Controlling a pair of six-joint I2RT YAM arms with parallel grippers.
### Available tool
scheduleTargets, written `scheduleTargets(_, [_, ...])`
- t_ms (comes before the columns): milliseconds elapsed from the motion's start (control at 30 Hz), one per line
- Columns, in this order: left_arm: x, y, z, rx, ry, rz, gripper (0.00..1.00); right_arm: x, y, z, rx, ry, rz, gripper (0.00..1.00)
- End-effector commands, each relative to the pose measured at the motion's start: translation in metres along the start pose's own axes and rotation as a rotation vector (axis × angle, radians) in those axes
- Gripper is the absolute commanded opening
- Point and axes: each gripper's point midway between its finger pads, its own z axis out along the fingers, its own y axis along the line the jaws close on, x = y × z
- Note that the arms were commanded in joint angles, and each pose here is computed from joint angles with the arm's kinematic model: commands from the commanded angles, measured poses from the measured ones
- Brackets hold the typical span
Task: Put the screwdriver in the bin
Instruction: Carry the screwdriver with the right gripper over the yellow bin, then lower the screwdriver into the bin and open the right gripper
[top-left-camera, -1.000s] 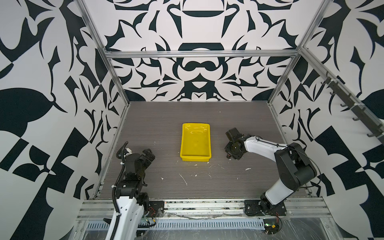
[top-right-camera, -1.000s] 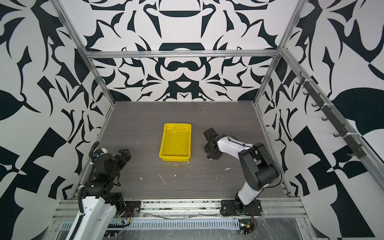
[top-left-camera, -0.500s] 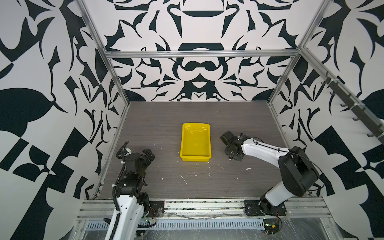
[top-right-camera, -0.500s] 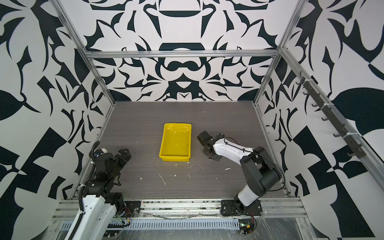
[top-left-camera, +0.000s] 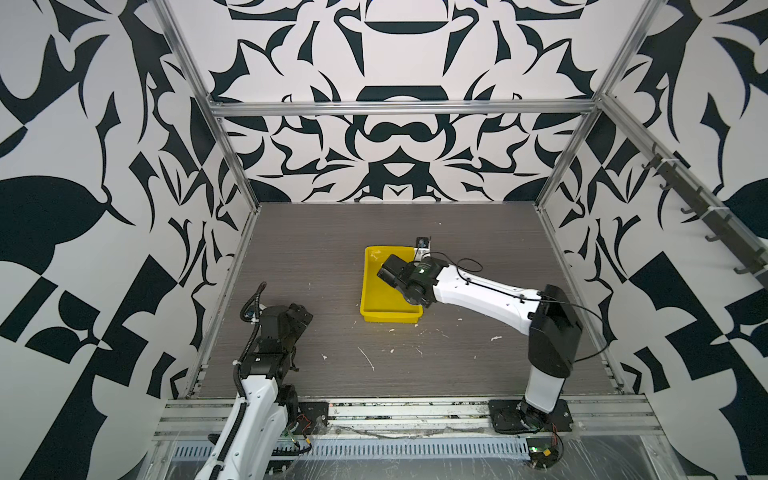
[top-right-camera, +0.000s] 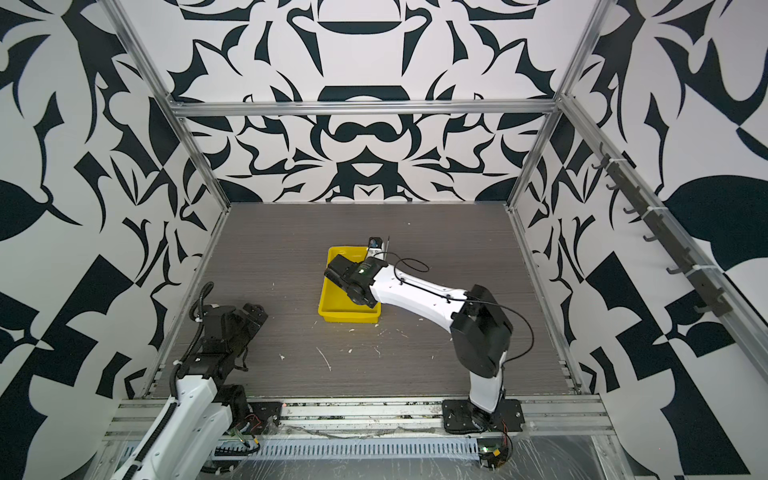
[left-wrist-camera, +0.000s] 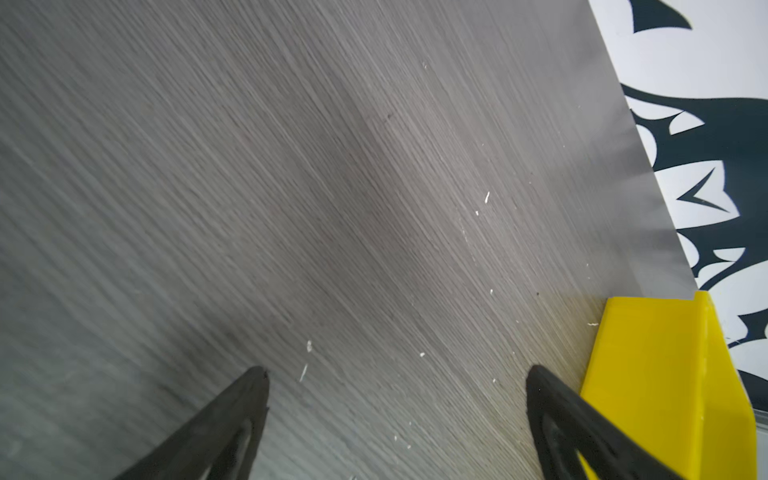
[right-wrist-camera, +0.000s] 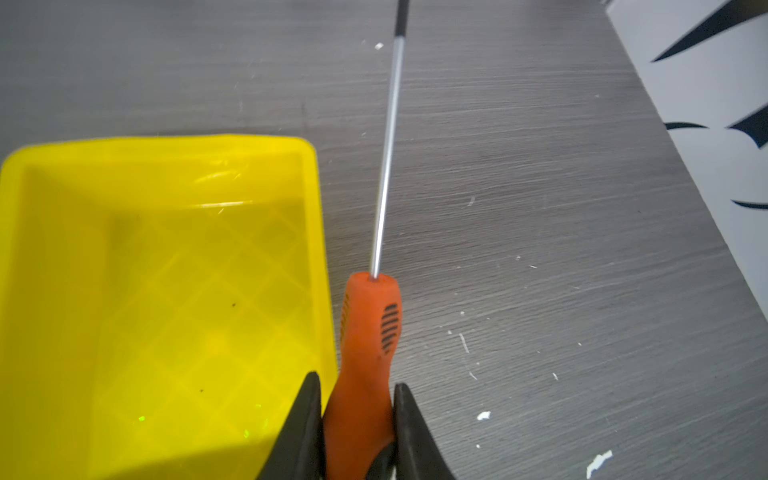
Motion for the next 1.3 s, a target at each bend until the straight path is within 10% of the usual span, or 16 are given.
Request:
scheduleTargets(0, [-0.007,-0.014,-0.003,0.044,-0.014,-0.024,0.99,0.0,0.02,-0.004,-0.042,0.058,-0.078,0.13])
scheduleTargets(433, [-0.01,-0.011,-0.012,0.082,-0.058,-0.05,0.99,0.028,0.1,-0.001,-0.324,0.257,-0.12,0.08])
scheduleTargets(667, [-0.01,-0.008,-0.015,0.079,-0.067,-0.061,0.99,0.019,0.098,-0.019,-0.423,0.212,-0.134,0.52])
scheduleTargets(867, [-0.009,-0.01,-0.014,0.083,-0.062,-0.061,0.99,0.0,0.09,-0.044,-0.491,0.156,-0.077,0.55])
scheduleTargets(1033, [-0.008,-0.01,-0.013,0.08,-0.052,-0.059,0.99,-0.046,0.06,-0.082,-0.535,-0.045,-0.002,0.56])
scheduleTargets(1133, [-0.008,-0.011,-0.013,0.083,-0.049,-0.06,0.99,-0.067,0.034,-0.102,-0.557,-0.2,0.007,0.99])
scheduleTargets(1267, [-0.008,-0.012,-0.013,0.089,-0.05,-0.061,0.99,-0.081,-0.009,-0.11,-0.493,-0.421,-0.028,1.0])
